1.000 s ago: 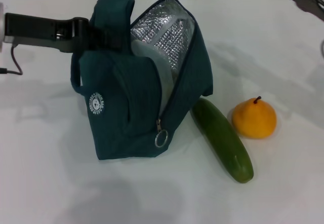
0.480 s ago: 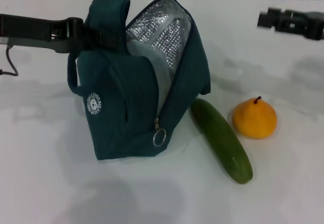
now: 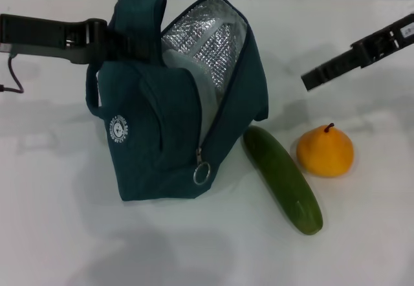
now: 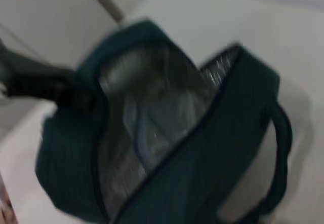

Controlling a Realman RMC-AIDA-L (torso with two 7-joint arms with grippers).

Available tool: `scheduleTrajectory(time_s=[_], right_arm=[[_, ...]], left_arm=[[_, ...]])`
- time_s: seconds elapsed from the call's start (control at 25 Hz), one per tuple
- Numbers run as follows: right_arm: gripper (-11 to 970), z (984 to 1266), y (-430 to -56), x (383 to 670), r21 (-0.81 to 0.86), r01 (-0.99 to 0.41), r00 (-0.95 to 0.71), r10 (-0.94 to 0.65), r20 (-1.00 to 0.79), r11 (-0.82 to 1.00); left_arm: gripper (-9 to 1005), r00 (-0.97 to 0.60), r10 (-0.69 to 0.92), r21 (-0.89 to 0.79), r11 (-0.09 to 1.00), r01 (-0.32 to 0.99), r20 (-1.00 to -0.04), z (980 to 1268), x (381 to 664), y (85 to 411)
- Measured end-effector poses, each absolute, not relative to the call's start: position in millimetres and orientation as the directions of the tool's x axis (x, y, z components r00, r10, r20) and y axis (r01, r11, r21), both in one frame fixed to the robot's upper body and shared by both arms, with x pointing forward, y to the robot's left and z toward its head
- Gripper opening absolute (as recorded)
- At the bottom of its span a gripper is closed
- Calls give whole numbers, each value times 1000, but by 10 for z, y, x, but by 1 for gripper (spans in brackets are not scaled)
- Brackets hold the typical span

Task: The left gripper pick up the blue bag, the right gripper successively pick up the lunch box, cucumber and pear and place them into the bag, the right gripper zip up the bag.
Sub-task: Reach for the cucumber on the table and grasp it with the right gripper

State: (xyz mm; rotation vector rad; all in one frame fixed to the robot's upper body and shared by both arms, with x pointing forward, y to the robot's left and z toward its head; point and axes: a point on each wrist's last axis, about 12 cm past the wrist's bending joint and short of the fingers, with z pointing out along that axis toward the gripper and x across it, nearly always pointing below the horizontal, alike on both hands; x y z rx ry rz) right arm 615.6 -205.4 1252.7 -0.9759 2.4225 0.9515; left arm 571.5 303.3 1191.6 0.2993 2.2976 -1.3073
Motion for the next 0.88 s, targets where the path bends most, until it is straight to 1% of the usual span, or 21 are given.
scheduleTrajectory(time_s=[0.12, 0.2, 0.32, 0.48, 0.72, 0.88], right_arm=[[841, 12655, -1860, 6184, 428, -717, -697, -552, -458, 550], [841, 12728, -1742, 6179, 443, -724, -689, -586, -426, 529], [841, 12765, -1593, 6163, 495, -716, -687, -619, -380, 492], [841, 12724, -1434, 6138, 515, -706, -680, -667, -304, 486], [840, 12578, -1198, 6084, 432, -717, -658, -737, -157, 548], [840, 12473, -1126, 6065, 374, -731, -643, -760, -97, 571]], left_arm=[[38, -861, -45, -746, 523, 412, -507, 11919, 5722, 3036], [38, -859, -44, -743, 526, 415, -511, 11926, 5733, 3032], [38, -855, -37, -739, 525, 423, -516, 11945, 5755, 3007], [38, -854, -33, -737, 524, 427, -519, 11951, 5763, 2997], [38, -856, -34, -738, 525, 424, -516, 11942, 5760, 3000], [38, -856, -34, -739, 524, 424, -516, 11936, 5757, 2999]])
